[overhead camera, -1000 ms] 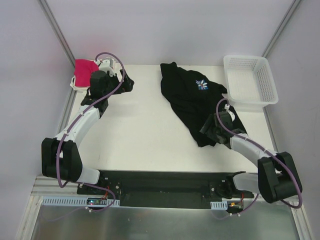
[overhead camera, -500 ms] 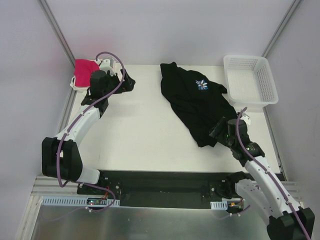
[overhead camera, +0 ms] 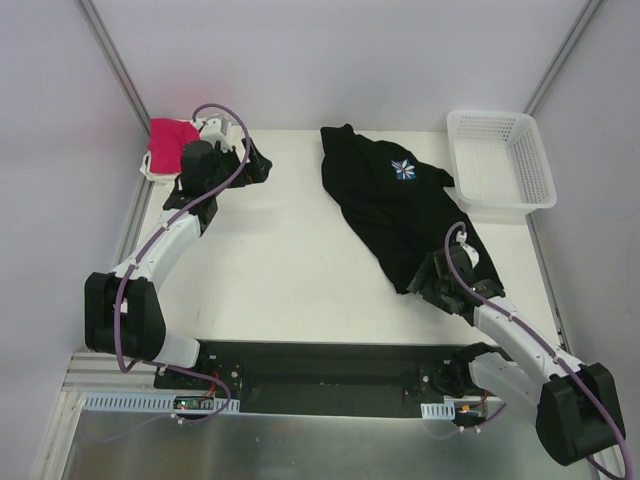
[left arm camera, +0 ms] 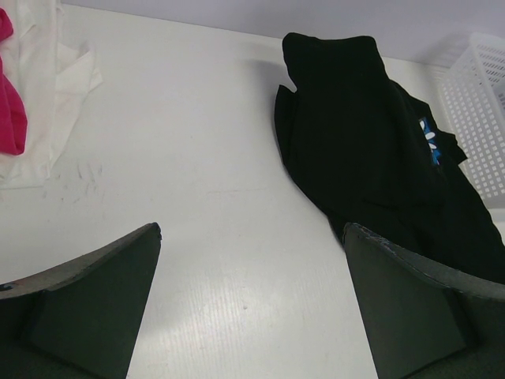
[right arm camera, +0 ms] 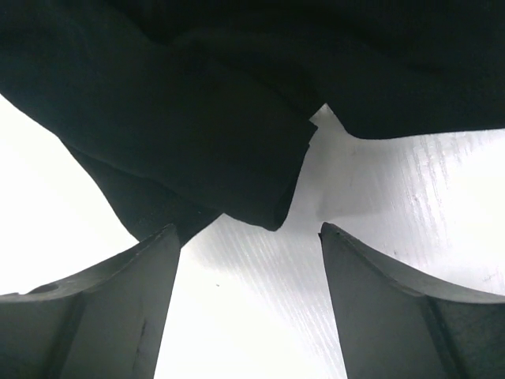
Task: Fold and stack the t-shirts
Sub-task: Flatten out the tshirt
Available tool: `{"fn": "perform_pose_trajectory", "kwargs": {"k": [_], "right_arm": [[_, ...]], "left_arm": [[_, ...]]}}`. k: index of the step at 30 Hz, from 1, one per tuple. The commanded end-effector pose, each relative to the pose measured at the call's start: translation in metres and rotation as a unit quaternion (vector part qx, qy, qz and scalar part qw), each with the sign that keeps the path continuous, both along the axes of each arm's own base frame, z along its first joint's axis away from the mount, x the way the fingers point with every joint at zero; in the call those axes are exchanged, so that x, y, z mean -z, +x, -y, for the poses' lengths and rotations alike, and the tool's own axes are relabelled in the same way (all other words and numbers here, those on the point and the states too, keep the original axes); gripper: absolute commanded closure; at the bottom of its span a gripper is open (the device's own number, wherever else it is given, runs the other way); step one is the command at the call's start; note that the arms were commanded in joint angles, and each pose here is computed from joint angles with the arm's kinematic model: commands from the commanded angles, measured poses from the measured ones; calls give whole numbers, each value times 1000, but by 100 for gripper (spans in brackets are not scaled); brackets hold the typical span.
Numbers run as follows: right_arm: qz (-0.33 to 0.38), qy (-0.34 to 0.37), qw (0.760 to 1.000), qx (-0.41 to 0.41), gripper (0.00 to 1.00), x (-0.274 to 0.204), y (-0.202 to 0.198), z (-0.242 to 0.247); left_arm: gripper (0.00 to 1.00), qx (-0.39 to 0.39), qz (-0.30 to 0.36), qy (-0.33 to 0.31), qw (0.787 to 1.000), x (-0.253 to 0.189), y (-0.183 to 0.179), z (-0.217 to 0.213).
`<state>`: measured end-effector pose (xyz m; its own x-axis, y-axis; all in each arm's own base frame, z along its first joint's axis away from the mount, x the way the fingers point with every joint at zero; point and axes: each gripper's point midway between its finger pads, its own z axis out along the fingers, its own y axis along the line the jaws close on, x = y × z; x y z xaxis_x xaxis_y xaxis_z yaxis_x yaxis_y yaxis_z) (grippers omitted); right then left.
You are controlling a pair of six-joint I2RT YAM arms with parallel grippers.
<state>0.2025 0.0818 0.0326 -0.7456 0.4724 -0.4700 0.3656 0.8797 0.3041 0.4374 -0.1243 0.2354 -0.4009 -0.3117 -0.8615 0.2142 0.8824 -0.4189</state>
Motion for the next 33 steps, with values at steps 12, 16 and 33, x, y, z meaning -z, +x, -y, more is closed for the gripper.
{"fn": "perform_pose_trajectory", "kwargs": {"k": [12,16,33], "right_arm": [[31,-7,999,-1,41,-5,29,-6],[37,-16,999,1,50,-7,34,-3],[70,-47,996,22,99,-37,60,22]], "left_arm": [[1,12,24,-10,1000,-13,3,8],[1,17,20,-12,1000,-11,3,10],[1,25,7,-16,1000,0,3,13]]}}
